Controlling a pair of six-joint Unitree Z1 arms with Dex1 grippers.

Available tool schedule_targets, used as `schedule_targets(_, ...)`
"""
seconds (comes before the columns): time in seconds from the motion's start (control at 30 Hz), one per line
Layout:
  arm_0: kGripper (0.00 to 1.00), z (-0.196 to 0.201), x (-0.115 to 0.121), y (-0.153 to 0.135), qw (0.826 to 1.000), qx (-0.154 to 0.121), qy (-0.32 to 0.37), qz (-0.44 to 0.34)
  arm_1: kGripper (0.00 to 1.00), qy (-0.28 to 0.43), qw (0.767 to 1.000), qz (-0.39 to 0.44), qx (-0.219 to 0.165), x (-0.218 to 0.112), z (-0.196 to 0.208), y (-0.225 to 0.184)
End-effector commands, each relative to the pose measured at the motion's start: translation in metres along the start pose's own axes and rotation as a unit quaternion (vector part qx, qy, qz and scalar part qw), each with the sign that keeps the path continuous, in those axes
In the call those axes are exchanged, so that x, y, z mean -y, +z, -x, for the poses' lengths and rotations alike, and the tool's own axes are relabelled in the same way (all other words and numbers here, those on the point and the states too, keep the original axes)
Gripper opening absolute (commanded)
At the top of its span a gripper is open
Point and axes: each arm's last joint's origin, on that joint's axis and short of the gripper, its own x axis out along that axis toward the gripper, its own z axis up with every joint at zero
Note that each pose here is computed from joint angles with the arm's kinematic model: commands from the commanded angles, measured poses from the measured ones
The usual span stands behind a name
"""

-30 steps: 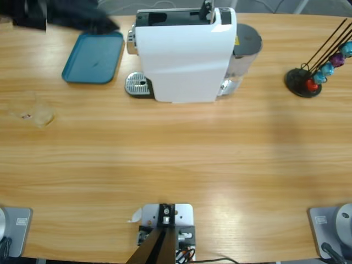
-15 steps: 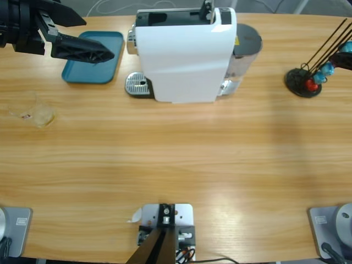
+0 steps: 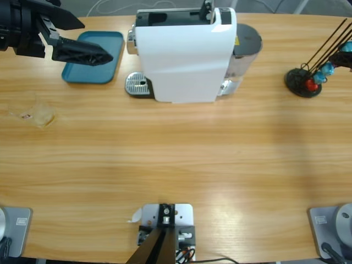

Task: Pour coffee

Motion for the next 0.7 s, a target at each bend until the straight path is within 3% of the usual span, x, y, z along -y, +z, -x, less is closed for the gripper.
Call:
schedule_targets(0.03, 1.0, -0.0074, 0.002, -0.0133, 0.999, -0.026, 0.013, 0.02, 0.595, -0.007, 0.999, -0.034, 0.0, 0.0061, -0.0109, 0.0021)
schedule_targets(0.1, 1.0, -0.0082, 0.0019, -0.0127, 0.999, -0.025, 0.013, 0.024, 0.589, -0.003, 0.999, -0.036, 0.003, 0.0043, -0.0131, 0.0082)
schedule_targets(0.17, 1.0, -0.0088, 0.0019, -0.0134, 0.999, -0.026, 0.013, 0.024, 0.471, -0.005, 0.999, -0.034, -0.002, 0.0033, -0.0161, 0.0096)
schedule_targets(0.43, 1.0, -0.0068, 0.0021, -0.015, 0.999, -0.026, 0.015, 0.029, 0.436, -0.008, 0.999, -0.033, -0.006, 0.0038, -0.0155, 0.009)
schedule_targets(0.47, 1.0, -0.0066, 0.0022, -0.0151, 0.999, -0.025, 0.015, 0.029, 0.355, -0.009, 0.999, -0.033, -0.005, 0.0037, -0.0158, 0.0097)
schedule_targets(0.57, 1.0, -0.0058, 0.0023, -0.0159, 0.999, -0.025, 0.015, 0.031, 0.306, -0.01, 0.999, -0.034, -0.003, 0.0037, -0.0163, 0.0114)
schedule_targets(0.6, 1.0, -0.0059, 0.0025, -0.0165, 0.999, -0.026, 0.015, 0.03, 0.117, -0.012, 0.999, -0.031, -0.002, 0.0039, -0.0161, 0.0117)
schedule_targets(0.67, 1.0, -0.0063, 0.0027, -0.0172, 0.999, -0.027, 0.014, 0.031, 0.0, -0.016, 0.999, -0.031, 0.0, 0.0045, -0.015, 0.0121)
schedule_targets(0.7, 1.0, -0.0063, 0.0026, -0.0173, 0.999, -0.027, 0.014, 0.031, 0.0, -0.016, 0.999, -0.031, 0.0, 0.0046, -0.0147, 0.012)
